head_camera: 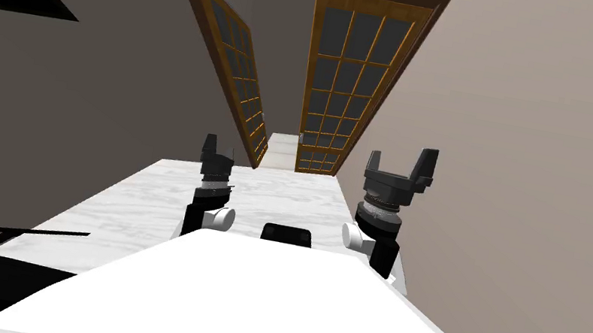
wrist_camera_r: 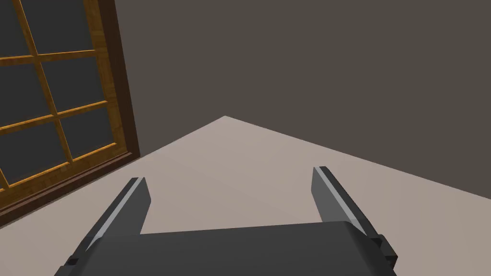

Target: Push the door open

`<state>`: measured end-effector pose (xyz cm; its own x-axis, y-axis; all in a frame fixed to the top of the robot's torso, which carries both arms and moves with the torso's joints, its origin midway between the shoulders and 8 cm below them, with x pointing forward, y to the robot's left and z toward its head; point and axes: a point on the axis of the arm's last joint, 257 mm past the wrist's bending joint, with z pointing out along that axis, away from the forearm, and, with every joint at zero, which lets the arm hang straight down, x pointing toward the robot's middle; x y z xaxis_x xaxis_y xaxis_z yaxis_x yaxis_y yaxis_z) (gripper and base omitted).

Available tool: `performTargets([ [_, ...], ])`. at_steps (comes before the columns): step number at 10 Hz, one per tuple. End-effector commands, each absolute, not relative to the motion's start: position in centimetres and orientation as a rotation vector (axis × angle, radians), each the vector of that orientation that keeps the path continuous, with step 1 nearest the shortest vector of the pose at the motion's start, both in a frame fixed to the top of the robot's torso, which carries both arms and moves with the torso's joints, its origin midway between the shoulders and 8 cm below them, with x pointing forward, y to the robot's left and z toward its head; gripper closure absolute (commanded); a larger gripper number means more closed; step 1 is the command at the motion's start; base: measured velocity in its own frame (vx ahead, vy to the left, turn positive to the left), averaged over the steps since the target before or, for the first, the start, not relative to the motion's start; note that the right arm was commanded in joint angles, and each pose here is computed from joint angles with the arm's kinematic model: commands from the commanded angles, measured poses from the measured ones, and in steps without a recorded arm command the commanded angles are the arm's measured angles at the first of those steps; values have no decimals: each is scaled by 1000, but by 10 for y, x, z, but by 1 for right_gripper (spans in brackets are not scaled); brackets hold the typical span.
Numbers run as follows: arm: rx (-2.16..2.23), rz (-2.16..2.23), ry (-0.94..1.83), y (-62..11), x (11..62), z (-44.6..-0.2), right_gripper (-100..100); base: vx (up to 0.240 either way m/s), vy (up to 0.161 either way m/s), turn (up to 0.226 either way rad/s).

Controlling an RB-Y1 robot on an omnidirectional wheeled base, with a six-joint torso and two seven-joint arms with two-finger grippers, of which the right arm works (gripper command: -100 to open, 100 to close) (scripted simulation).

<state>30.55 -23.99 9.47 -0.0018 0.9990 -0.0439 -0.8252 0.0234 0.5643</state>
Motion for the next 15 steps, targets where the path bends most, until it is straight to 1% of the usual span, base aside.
performTargets([
  [1,469,1543,504,-244,310,84,-100,59,15,216],
  [7,611,1665,484,-263,325,42,-100,158,-3,185],
  [10,692,1721,461,-275,331,19,-100,160,3,220],
  [15,829,1798,402,-297,337,-20,-100,118,-18,188],
])
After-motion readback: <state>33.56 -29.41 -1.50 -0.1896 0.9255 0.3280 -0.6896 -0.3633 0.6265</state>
